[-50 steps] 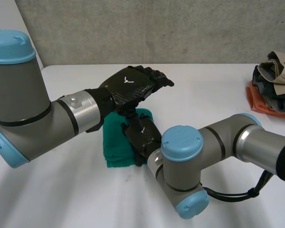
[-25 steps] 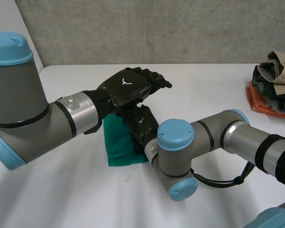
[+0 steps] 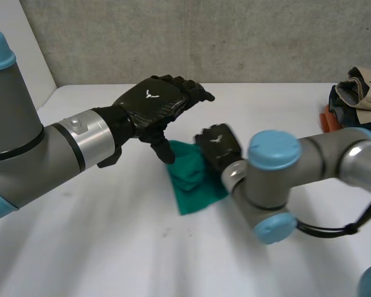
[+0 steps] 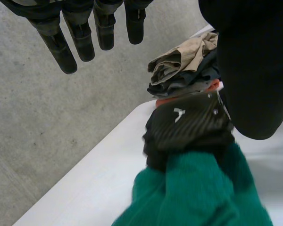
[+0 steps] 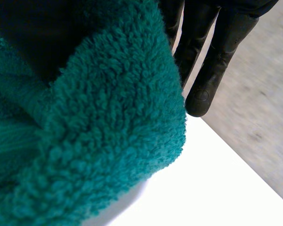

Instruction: Fold the laundry.

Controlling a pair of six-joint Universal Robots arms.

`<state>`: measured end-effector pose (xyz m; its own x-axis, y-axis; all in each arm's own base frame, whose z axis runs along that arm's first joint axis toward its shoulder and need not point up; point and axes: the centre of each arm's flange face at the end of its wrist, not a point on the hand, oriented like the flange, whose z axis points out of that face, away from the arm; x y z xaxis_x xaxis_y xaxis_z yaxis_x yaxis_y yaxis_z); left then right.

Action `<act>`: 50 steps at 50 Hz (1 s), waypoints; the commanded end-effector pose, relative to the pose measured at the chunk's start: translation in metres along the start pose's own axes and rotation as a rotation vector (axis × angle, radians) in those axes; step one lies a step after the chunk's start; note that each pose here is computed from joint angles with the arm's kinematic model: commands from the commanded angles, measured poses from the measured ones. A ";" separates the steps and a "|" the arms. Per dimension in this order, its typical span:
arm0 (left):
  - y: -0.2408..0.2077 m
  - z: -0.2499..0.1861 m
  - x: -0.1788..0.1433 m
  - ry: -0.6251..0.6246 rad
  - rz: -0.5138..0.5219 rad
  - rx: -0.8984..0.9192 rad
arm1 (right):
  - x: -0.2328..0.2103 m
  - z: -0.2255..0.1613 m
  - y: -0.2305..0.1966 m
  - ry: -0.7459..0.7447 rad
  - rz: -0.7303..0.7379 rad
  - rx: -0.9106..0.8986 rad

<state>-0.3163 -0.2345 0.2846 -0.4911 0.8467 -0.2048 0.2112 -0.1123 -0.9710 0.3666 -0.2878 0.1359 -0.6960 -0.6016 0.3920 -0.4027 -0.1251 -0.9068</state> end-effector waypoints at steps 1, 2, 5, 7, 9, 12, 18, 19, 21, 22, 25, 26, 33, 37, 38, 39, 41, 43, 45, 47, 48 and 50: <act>0.000 -0.001 0.001 0.000 -0.011 -0.002 | 0.050 -0.012 0.018 0.076 -0.035 -0.078; 0.002 -0.002 0.001 0.001 -0.013 -0.006 | 0.051 -0.014 0.021 0.070 -0.036 -0.085; 0.004 -0.002 0.003 0.004 -0.018 -0.014 | 0.052 -0.022 0.029 0.035 -0.028 -0.111; 0.004 -0.003 0.003 0.004 -0.018 -0.014 | 0.052 -0.027 0.029 0.025 -0.028 -0.116; 0.005 -0.003 0.004 0.006 -0.020 -0.017 | 0.052 -0.035 0.028 0.008 -0.022 -0.119; 0.007 -0.004 0.005 0.009 -0.024 -0.023 | 0.050 -0.044 0.025 -0.011 -0.022 -0.120; 0.008 -0.004 0.007 0.015 -0.026 -0.026 | 0.047 -0.053 0.036 -0.043 -0.035 -0.151; 0.008 -0.004 0.007 0.015 -0.026 -0.026 | 0.046 -0.053 0.038 -0.045 -0.037 -0.154; 0.008 -0.004 0.008 0.016 -0.026 -0.025 | 0.047 -0.052 0.039 -0.042 -0.039 -0.154; 0.008 -0.004 0.008 0.018 -0.027 -0.026 | 0.047 -0.050 0.042 -0.040 -0.042 -0.160; 0.008 -0.004 0.009 0.022 -0.027 -0.027 | 0.046 -0.048 0.049 -0.042 -0.056 -0.173; 0.008 -0.004 0.009 0.022 -0.027 -0.027 | 0.044 -0.047 0.052 -0.050 -0.068 -0.179; 0.011 -0.004 0.010 0.025 -0.032 -0.034 | 0.042 -0.041 0.059 -0.048 -0.093 -0.181; 0.011 -0.004 0.010 0.024 -0.032 -0.034 | 0.044 -0.036 0.057 -0.030 -0.105 -0.150; 0.011 -0.004 0.010 0.025 -0.032 -0.034 | 0.045 -0.034 0.057 -0.026 -0.105 -0.144; 0.011 -0.004 0.010 0.024 -0.032 -0.034 | 0.045 -0.033 0.057 -0.023 -0.106 -0.139; 0.011 -0.005 0.010 0.023 -0.031 -0.033 | 0.045 -0.031 0.055 -0.021 -0.106 -0.126; 0.011 -0.005 0.011 0.025 -0.031 -0.033 | 0.045 -0.027 0.051 -0.015 -0.109 -0.109; 0.011 -0.005 0.011 0.025 -0.031 -0.033 | 0.046 -0.023 0.051 -0.013 -0.111 -0.103; 0.010 -0.005 0.011 0.025 -0.031 -0.033 | 0.046 -0.020 0.051 -0.009 -0.110 -0.100; 0.010 -0.005 0.011 0.025 -0.031 -0.033 | 0.046 -0.019 0.052 -0.009 -0.111 -0.099; 0.010 -0.006 0.011 0.025 -0.032 -0.032 | 0.047 -0.014 0.052 -0.005 -0.111 -0.092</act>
<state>-0.3153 -0.2241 0.2725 -0.4771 0.8621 -0.1707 0.2243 -0.0683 -0.9721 0.2995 -0.3028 0.1103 -0.6366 -0.5991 0.4856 -0.5383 -0.1057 -0.8361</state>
